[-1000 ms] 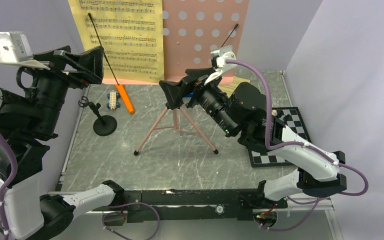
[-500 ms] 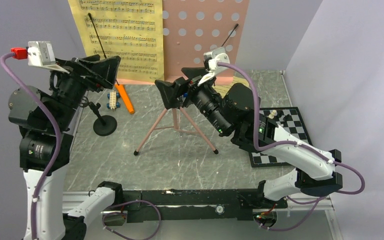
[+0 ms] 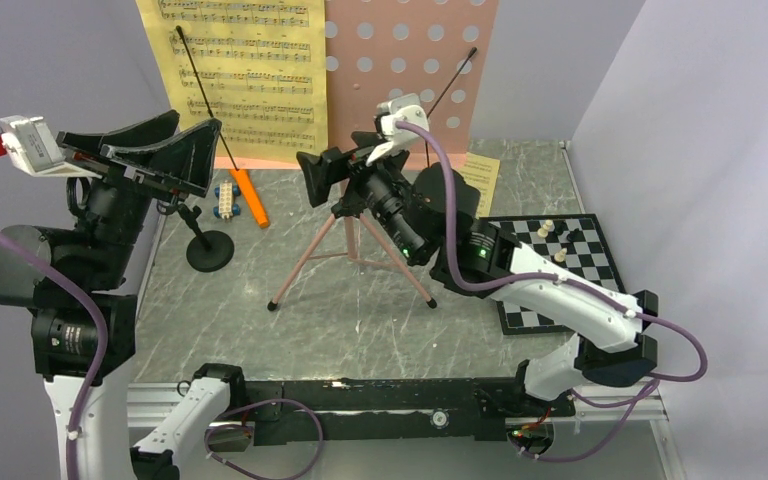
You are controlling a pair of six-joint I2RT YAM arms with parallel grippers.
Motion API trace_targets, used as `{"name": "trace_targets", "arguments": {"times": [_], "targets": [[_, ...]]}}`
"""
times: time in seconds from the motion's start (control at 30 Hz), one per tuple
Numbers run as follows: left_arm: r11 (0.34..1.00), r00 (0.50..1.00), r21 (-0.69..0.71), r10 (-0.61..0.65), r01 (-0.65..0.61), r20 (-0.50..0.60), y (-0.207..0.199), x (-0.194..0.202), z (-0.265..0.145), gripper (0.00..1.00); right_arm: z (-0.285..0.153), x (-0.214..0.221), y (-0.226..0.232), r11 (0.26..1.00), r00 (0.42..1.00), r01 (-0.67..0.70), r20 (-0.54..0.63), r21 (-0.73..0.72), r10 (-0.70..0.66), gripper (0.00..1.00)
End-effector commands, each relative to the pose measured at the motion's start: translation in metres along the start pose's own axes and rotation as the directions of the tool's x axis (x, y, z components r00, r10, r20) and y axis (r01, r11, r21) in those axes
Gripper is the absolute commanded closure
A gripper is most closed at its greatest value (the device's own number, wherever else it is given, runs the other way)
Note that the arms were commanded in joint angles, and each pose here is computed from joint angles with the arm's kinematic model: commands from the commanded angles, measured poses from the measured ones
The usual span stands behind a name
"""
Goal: Pack up the instrument practice props
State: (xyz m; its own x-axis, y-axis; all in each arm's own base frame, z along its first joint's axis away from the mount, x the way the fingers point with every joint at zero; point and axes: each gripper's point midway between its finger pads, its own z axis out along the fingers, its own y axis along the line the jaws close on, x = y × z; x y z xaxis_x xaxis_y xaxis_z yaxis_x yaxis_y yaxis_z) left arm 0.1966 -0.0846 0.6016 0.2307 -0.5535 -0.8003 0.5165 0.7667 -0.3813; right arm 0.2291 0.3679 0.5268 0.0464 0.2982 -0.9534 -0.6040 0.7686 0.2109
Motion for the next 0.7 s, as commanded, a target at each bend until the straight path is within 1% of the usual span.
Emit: {"name": "trace_targets", "arguments": {"times": [0.0,0.2,0.37,0.47,0.67], "targets": [[1.0,1.0,0.026,-0.003,0.002,0.029,-0.007,-0.009,0.001,0.07,0.012,-0.017,-0.001,0.999,0.998,-0.045,0.037,0.022,0.044,0.06],[1.0,1.0,0.019,0.001,-0.002,0.012,-0.003,-0.002,0.002,0.08,0.026,-0.01,-0.009,0.998,0.999,-0.05,0.017,0.05,0.049,0.07],[1.0,1.0,0.022,-0.004,0.004,-0.003,0.0,0.003,0.006,0.09,0.032,-0.007,-0.009,0.998,0.998,-0.061,0.013,0.028,0.061,0.09],[1.0,1.0,0.026,-0.006,0.006,-0.005,0.0,0.004,0.008,0.1,0.034,-0.008,-0.005,0.998,0.998,-0.065,0.014,0.003,0.065,0.13],[0.999,1.0,0.033,-0.007,0.007,0.0,0.0,0.003,0.01,0.11,0.039,-0.005,0.001,0.998,0.998,-0.058,-0.001,-0.021,0.058,0.24]]}}
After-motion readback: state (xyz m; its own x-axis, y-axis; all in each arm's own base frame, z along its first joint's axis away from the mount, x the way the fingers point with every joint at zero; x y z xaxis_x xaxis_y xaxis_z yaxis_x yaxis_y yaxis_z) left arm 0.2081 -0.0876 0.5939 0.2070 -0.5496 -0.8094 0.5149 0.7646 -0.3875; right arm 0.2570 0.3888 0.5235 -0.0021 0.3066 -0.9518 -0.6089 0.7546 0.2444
